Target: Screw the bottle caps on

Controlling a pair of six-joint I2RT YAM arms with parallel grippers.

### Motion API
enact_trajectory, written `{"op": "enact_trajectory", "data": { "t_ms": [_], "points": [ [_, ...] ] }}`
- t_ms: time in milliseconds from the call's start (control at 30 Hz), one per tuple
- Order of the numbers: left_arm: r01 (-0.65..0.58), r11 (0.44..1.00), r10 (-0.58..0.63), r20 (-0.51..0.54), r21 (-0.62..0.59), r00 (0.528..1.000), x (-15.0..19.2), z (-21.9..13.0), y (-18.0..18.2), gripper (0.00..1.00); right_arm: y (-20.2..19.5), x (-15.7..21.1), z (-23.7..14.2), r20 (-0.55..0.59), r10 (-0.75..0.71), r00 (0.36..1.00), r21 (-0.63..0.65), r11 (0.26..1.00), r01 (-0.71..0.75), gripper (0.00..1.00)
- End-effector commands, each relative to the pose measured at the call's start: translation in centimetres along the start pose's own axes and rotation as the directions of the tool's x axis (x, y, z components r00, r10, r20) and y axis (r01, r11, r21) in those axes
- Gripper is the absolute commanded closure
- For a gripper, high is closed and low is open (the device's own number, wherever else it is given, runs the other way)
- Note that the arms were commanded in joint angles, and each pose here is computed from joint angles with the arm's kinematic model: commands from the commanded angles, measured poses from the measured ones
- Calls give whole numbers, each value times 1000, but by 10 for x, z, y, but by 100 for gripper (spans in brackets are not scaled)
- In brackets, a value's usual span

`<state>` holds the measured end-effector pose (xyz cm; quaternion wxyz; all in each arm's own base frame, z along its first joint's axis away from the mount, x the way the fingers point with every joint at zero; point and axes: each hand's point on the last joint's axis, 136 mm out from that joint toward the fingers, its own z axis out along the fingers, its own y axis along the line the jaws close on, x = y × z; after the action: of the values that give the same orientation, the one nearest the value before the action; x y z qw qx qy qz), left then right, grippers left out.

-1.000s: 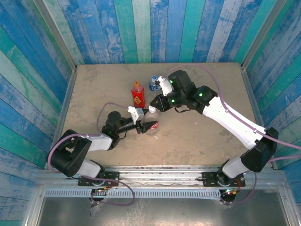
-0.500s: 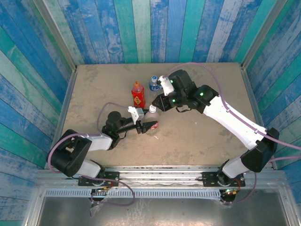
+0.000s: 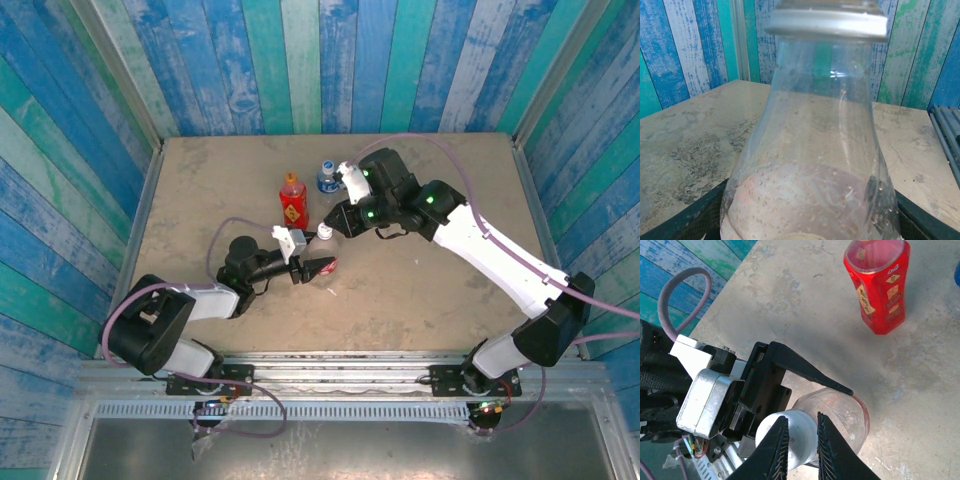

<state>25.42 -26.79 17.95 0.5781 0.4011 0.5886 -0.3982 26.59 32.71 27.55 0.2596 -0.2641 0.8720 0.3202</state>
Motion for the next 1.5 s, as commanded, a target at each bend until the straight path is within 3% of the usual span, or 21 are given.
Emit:
{"op": "enact_trajectory", "data": {
  "t_ms": [0, 367, 500, 733, 833, 1133, 1467],
  "points": [
    [71, 997, -70, -53, 16, 996, 17, 4, -2, 32, 1, 27, 8, -93, 28, 995, -36, 999, -32, 82],
    [78, 997, -78, -56, -4, 995, 18, 4, 2, 32, 23, 61, -2, -159, 54, 986, -147, 986, -78, 85],
    [73, 997, -73, -60, -4, 995, 19, 4, 2, 32, 31, 51, -12, -106, 29, 994, -169, 985, -46, 85],
    [61, 998, -61, -59, 0, 996, 19, 3, 1, 31, 7, 17, -27, 43, 47, 998, -64, 997, -44, 67],
    [56, 998, -56, -55, 4, 997, 18, 3, 0, 31, 1, 0, -25, 98, 65, 993, -67, 996, -59, 65],
    [44, 999, -43, -48, 7, 998, 18, 1, -2, 31, 4, -12, -5, 44, 57, 997, -117, 992, -51, 74],
    [47, 999, -47, -49, 0, 998, 18, 1, -1, 31, 21, 44, 2, -109, 61, 992, -200, 976, -82, 86]
  ]
}}
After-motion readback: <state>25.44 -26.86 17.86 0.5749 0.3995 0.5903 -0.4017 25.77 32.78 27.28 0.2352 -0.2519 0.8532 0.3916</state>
